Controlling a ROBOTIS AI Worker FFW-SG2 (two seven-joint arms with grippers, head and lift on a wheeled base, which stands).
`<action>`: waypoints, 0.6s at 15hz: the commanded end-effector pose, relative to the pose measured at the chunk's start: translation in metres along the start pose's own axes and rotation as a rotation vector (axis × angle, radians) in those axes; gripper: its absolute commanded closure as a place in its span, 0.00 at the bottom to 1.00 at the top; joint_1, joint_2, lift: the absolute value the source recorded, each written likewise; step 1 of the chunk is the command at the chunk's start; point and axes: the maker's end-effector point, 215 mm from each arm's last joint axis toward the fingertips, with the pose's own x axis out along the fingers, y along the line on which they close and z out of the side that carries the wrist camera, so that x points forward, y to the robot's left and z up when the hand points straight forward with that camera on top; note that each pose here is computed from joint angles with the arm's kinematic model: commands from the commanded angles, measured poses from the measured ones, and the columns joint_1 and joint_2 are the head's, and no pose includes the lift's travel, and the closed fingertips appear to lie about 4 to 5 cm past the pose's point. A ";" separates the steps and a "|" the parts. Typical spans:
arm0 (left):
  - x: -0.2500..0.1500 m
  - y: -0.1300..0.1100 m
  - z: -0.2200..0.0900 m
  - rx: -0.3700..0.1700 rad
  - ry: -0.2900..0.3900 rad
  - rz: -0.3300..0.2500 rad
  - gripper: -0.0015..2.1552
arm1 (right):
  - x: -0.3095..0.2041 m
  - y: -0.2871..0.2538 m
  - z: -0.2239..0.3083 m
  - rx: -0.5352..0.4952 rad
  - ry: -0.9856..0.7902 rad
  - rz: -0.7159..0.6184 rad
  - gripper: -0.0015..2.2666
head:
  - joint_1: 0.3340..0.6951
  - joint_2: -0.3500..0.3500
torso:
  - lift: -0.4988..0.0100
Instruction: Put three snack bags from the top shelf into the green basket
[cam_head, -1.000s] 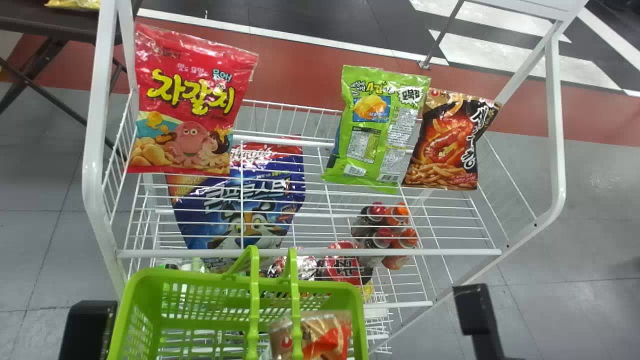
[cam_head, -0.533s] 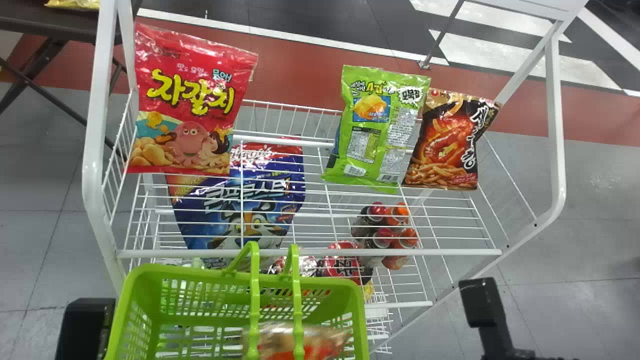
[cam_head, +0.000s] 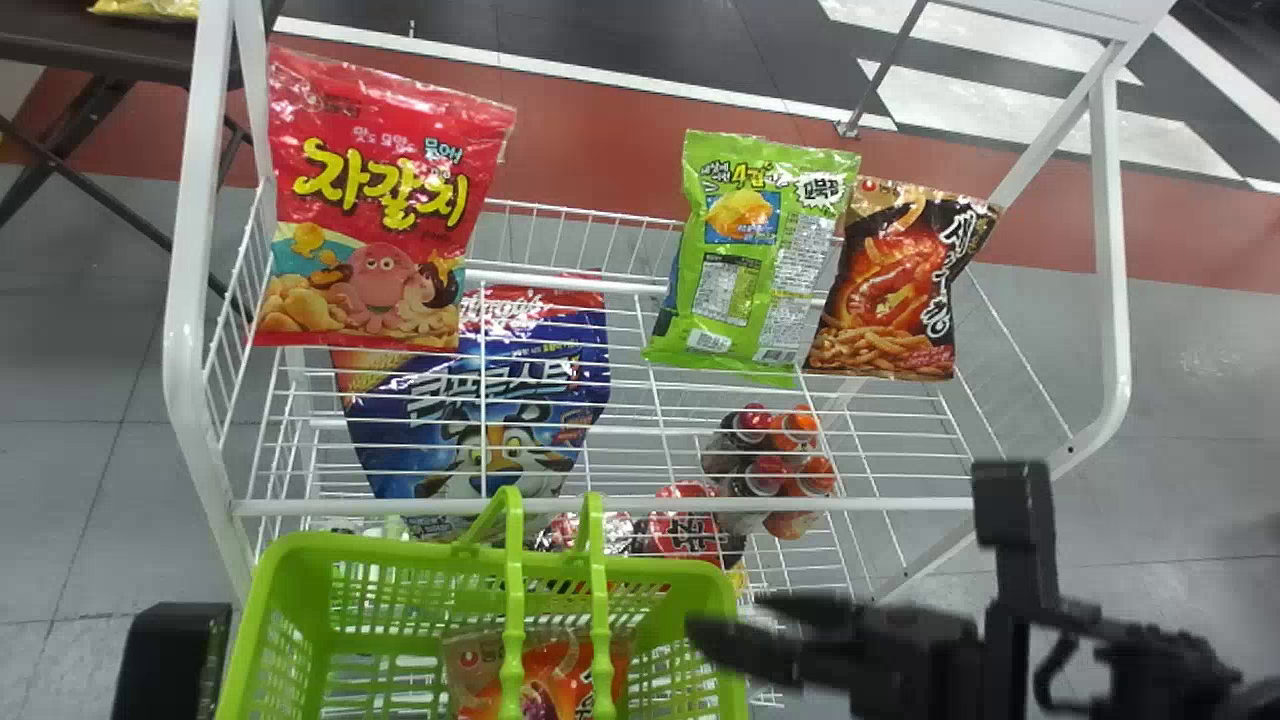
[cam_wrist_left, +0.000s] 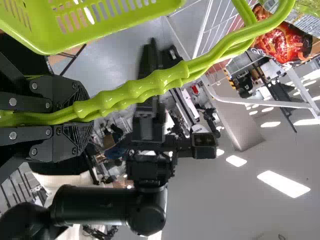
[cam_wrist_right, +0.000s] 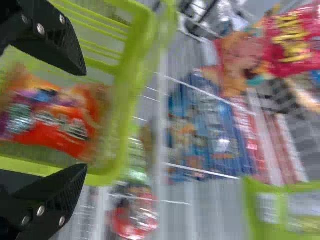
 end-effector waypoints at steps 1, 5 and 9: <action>0.001 -0.001 -0.001 -0.003 0.001 -0.004 0.65 | 0.010 -0.023 0.085 -0.109 -0.265 -0.064 0.04 | 1.00 0.00 | 0.89; 0.004 0.000 -0.003 -0.007 0.008 -0.005 0.65 | 0.030 -0.049 0.173 -0.235 -0.509 -0.177 0.04 | 1.00 0.00 | 0.89; 0.006 0.000 -0.006 -0.014 0.027 -0.006 0.65 | 0.061 -0.085 0.192 -0.258 -0.526 -0.319 0.04 | 1.00 0.00 | 0.89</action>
